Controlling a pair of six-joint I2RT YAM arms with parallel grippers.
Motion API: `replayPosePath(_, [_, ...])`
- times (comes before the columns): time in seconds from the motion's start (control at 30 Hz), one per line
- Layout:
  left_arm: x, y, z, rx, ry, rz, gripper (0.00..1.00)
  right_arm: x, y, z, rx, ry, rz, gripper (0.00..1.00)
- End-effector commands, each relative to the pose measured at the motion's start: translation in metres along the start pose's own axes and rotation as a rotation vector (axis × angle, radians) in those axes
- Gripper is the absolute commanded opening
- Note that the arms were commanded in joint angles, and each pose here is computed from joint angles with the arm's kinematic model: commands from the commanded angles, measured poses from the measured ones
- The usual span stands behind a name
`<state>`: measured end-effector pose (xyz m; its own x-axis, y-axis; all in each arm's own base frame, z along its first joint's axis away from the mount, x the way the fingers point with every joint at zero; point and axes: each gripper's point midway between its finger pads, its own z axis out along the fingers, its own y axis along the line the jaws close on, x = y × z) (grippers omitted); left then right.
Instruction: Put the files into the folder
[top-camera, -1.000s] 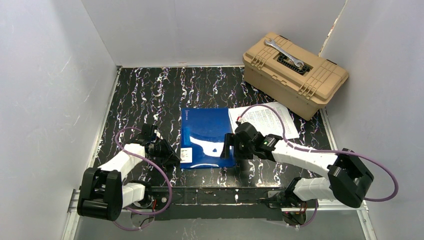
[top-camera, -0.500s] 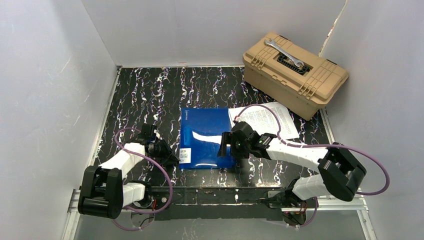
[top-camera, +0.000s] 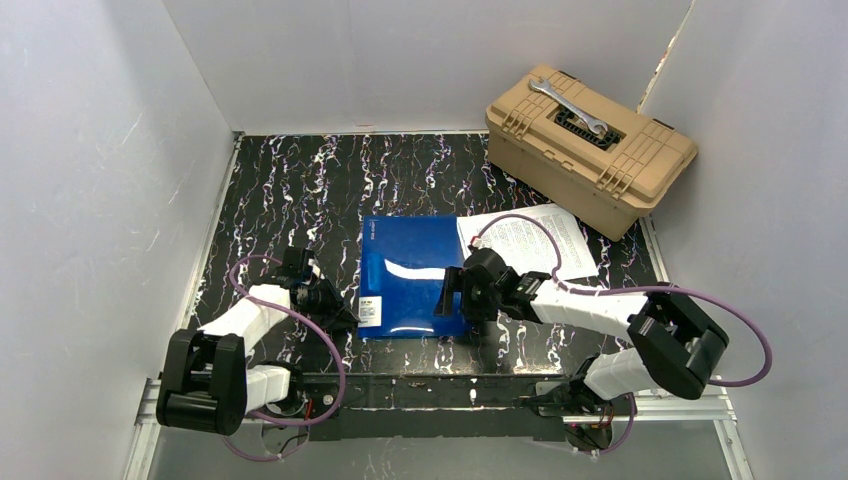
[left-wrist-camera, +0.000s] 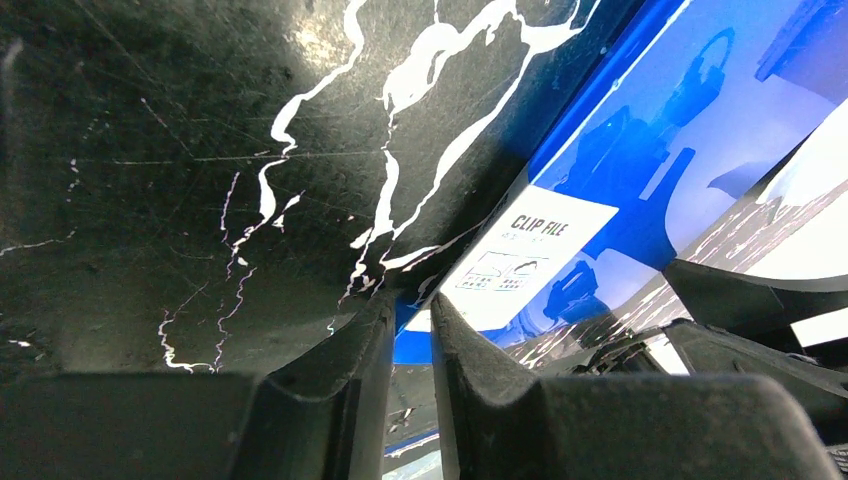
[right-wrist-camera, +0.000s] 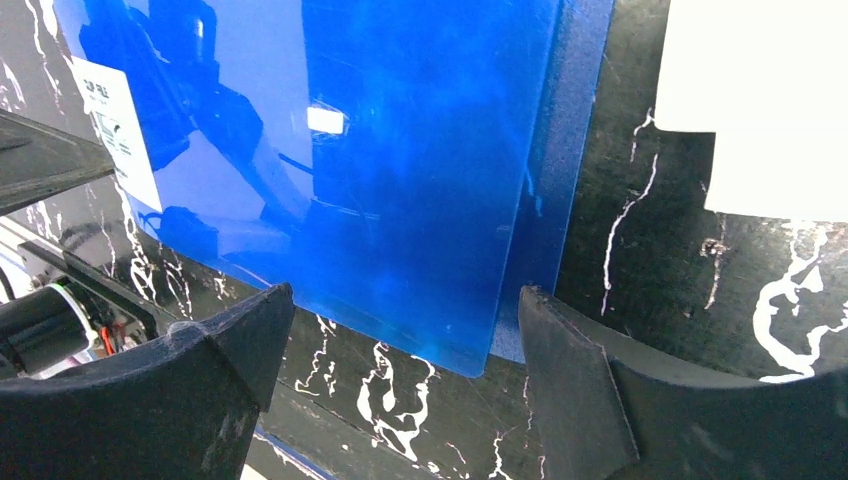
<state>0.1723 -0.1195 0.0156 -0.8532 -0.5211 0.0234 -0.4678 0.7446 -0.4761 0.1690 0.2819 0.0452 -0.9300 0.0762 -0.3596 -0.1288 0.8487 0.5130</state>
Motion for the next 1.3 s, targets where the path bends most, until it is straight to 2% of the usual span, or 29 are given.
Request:
replayPosePath(0.0, [0.003,0.032,0.004,-0.145,-0.004,-0.013,0.18,-0.004,-0.001,-0.001,-0.015,-0.032,0.022,0.92])
replayPosePath(0.27, [0.004,0.033,0.005,-0.147,0.003,-0.012,0.17,0.007,-0.004,0.002,-0.051,-0.005,0.052,0.92])
replayPosePath(0.77, [0.005,0.034,0.006,-0.15,0.013,-0.013,0.14,0.008,-0.004,-0.006,-0.144,-0.062,0.11,0.91])
replayPosePath(1.03, [0.006,0.032,0.008,-0.141,0.024,-0.01,0.12,0.006,0.018,-0.011,-0.309,-0.082,0.162,0.82])
replayPosePath(1.27, [0.007,0.031,0.009,-0.13,0.035,-0.007,0.11,0.001,0.029,-0.016,-0.38,-0.109,0.184,0.7])
